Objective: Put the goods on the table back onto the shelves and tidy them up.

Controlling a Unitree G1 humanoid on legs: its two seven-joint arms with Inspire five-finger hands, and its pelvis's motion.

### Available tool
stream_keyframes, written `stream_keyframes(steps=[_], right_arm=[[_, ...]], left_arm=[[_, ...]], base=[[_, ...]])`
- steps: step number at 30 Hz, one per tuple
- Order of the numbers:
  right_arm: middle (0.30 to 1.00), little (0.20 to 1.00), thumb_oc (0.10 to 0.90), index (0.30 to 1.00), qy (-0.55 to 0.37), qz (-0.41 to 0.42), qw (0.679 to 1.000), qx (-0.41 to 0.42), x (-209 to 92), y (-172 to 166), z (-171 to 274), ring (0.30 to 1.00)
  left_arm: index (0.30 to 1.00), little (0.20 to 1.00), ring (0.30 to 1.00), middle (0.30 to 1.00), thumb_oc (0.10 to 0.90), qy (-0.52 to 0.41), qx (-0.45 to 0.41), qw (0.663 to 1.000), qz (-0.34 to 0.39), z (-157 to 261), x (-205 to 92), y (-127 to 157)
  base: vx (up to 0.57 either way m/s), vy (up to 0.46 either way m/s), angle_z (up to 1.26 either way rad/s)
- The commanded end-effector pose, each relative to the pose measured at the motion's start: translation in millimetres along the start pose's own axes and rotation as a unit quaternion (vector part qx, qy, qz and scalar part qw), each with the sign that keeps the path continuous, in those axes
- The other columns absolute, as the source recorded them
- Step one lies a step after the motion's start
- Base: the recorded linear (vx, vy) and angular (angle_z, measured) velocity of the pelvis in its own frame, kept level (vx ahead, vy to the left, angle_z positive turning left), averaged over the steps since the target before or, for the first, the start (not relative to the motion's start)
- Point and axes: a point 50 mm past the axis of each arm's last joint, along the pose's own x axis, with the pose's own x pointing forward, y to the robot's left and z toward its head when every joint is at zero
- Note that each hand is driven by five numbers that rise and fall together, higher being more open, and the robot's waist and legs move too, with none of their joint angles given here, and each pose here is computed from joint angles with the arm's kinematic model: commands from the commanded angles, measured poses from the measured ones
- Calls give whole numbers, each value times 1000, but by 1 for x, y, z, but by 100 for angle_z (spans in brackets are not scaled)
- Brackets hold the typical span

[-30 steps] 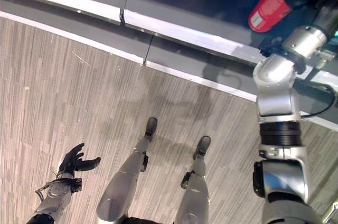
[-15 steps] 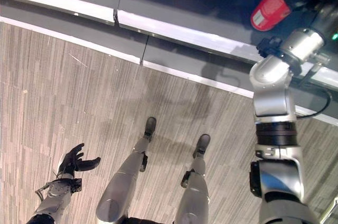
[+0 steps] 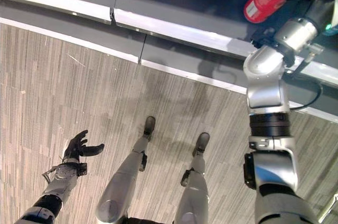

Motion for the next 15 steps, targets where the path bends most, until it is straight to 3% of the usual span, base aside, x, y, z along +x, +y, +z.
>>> stream_keyframes(steps=[1,4,5,6,15], right_arm=[[300,300,400,300,-58,-30,998,-5,15,-15,13,300],[300,300,400,300,-55,-25,998,-8,13,-14,11,300],[542,542,562,542,-55,-25,998,-8,13,-13,11,542],[900,900,800,900,-53,-24,998,-7,12,-13,11,900],[900,900,800,900,-49,-19,999,-6,7,-11,9,900]], left_arm=[[900,900,900,900,800,66,43,996,52,-47,-20,39],[900,900,900,900,800,66,41,996,53,-46,-19,38],[900,900,900,900,800,65,41,996,52,-45,-18,37],[900,900,900,900,800,63,39,996,53,-44,-18,37],[900,900,900,900,800,67,38,995,60,-44,-17,38]], base=[[0,0,0],[0,0,0],[0,0,0],[0,0,0],[0,0,0]])
